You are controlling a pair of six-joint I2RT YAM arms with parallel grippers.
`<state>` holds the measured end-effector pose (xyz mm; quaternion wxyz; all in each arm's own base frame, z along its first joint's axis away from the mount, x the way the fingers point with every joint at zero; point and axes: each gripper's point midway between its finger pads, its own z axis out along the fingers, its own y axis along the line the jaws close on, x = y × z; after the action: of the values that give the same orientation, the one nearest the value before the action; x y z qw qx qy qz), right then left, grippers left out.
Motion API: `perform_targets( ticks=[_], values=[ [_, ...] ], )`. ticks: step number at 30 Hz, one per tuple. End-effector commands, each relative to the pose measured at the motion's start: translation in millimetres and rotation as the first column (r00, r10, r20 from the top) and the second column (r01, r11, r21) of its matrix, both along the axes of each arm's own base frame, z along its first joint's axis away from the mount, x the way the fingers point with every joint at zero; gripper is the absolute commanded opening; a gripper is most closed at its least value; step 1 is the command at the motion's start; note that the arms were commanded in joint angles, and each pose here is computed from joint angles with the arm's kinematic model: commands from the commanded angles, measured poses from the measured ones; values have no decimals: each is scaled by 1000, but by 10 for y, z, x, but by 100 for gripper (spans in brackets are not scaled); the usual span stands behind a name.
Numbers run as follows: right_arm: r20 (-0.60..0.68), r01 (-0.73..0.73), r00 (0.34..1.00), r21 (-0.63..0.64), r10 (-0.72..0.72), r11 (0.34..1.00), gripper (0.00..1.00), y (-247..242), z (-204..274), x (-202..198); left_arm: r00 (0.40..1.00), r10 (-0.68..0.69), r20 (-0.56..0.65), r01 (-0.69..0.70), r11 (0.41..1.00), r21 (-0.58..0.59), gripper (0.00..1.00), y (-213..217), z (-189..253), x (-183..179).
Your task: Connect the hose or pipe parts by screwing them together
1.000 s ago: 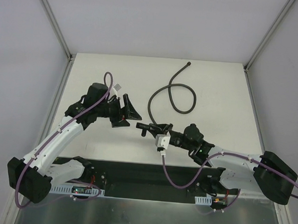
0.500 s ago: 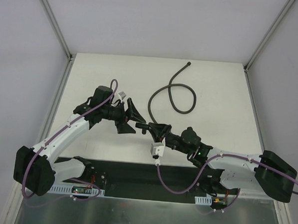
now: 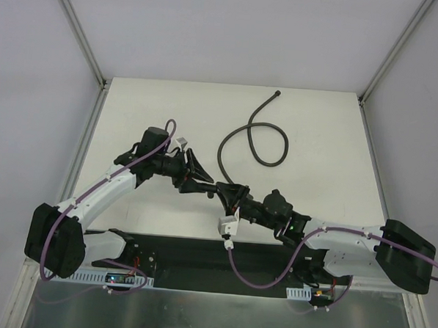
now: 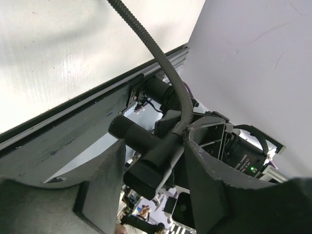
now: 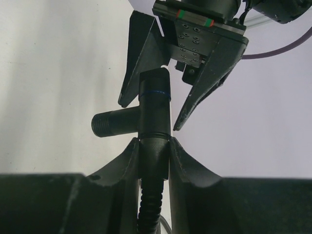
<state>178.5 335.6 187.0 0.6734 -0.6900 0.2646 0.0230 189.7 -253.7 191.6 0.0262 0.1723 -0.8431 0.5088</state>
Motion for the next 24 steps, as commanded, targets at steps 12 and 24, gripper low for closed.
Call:
perform_targets(
  ticks=[12, 24],
  values=[
    [-53, 1, 999, 72, 2, 997, 1, 157, 248, 25, 982, -46, 182, 57, 997, -54, 0, -31, 169, 99],
    [-415, 13, 908, 150, 51, 989, 1, 282, 299, 13, 818, -83, 569, 108, 994, -12, 0, -1, 361, 272]
  ],
)
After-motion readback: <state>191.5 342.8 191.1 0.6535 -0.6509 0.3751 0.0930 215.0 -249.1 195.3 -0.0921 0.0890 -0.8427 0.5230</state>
